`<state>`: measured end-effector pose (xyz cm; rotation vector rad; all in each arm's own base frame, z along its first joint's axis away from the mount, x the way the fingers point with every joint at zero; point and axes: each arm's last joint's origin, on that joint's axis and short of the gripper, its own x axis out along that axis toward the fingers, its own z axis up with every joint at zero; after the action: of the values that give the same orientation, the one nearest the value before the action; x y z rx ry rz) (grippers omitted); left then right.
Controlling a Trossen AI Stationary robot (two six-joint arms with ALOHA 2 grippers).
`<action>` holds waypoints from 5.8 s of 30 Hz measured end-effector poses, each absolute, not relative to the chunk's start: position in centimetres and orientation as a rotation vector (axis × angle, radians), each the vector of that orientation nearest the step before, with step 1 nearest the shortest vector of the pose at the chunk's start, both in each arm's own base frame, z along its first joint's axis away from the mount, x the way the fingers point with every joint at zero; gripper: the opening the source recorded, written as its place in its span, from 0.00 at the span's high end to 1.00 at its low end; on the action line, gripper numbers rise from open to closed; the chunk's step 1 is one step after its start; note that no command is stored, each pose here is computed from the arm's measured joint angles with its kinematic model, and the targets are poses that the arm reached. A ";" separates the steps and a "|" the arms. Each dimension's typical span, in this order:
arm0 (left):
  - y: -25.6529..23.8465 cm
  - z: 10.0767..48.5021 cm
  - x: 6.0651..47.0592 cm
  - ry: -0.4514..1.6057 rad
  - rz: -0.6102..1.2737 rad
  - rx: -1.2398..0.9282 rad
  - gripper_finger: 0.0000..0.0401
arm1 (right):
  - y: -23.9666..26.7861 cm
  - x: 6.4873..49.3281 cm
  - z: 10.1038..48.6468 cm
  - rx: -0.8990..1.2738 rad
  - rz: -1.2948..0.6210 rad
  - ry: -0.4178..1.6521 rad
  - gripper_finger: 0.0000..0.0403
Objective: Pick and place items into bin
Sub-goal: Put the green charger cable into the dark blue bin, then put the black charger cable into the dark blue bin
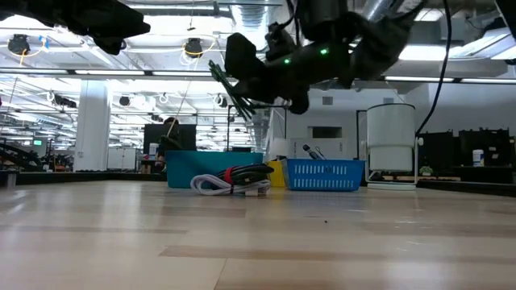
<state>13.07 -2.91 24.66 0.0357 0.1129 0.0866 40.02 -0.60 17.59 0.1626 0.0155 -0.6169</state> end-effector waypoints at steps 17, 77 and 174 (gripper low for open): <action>-2.9 24.7 13.1 0.112 0.087 0.036 0.72 | -6.2 41.4 18.9 0.287 -0.519 0.080 0.89; -4.5 22.8 27.1 0.786 -0.130 0.172 0.72 | 18.1 28.6 16.5 -0.355 -0.698 0.364 0.66; 0.8 15.0 33.9 1.011 -0.382 0.559 0.47 | 18.3 28.4 16.3 -0.334 -0.673 0.381 0.65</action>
<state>33.92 0.77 14.95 0.5588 1.0113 -0.3820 28.41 18.30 16.34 -0.3342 0.3810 -0.6726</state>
